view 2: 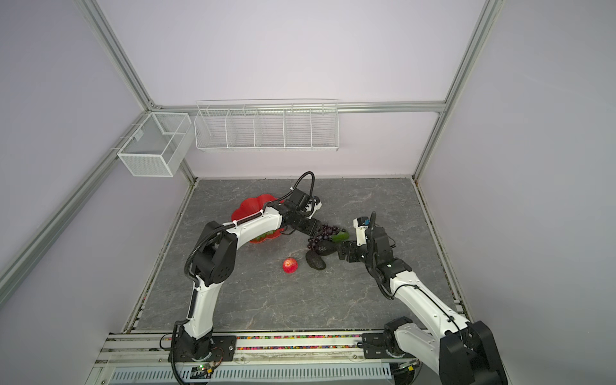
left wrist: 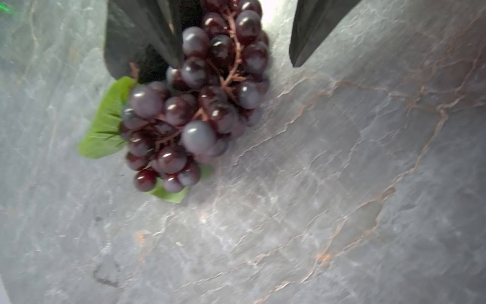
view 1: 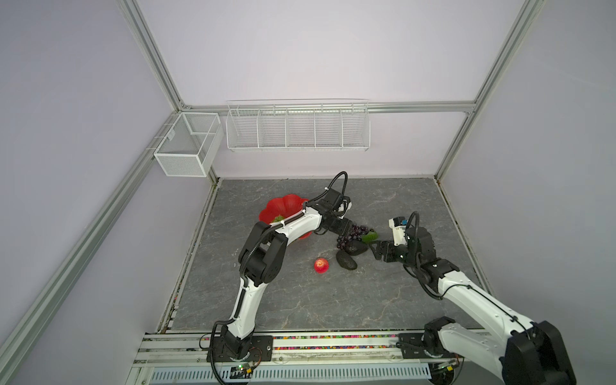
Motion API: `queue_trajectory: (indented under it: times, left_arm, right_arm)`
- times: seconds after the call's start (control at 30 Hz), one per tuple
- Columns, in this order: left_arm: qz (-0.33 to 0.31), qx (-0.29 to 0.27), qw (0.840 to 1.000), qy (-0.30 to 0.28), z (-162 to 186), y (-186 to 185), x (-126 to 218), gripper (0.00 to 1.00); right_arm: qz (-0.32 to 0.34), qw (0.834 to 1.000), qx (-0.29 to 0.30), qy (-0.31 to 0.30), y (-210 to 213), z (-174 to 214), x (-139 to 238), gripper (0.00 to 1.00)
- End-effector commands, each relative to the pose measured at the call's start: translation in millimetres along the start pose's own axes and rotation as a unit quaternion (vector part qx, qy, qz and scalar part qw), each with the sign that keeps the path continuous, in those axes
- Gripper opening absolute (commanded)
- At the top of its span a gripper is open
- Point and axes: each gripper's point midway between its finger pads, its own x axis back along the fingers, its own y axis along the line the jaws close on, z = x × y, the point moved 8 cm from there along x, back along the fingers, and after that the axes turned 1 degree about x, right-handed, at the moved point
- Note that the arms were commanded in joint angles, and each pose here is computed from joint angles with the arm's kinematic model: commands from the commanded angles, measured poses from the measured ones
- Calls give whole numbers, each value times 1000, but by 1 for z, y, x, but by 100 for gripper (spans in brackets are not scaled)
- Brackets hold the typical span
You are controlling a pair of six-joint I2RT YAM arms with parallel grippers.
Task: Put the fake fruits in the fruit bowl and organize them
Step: 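Release the green grapes and move the left gripper to the purple grapes, then grasp the purple grapes with the left gripper and carry them over the bowl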
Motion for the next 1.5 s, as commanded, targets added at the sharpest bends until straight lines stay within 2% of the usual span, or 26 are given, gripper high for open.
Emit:
queue_trajectory:
  times: [0.0, 0.37, 0.5, 0.83, 0.9, 1.0, 1.23, 1.47]
  left_arm:
    - [12, -32, 999, 23, 6, -11, -7, 65]
    - [-17, -49, 998, 34, 11, -10, -27, 69]
    - [-37, -52, 997, 37, 9, -6, -37, 77]
    - [-93, -40, 995, 25, 5, 9, -60, 76]
    - [-106, -34, 994, 17, 4, 12, -63, 72]
    - [-122, -27, 992, -5, 1, 14, -60, 61]
    - [-117, -37, 989, -84, -12, 6, -24, 34]
    - [-126, -33, 977, -171, -13, 4, 10, 30]
  right_arm:
    - [-12, 1000, -9, 5, 0, 4, -1, 88]
    - [-31, 999, -12, -4, 4, 3, 1, 88]
    - [-31, 999, -11, -4, 4, 3, 2, 88]
    - [-31, 999, -5, -5, 6, -2, 4, 88]
    - [-31, 999, -4, -6, 6, -3, 5, 88]
    - [-30, 1000, -3, -6, 6, -4, 6, 88]
    - [-29, 1000, -3, 2, 5, -2, -2, 88]
    - [-43, 999, -3, 2, 9, -11, -8, 88]
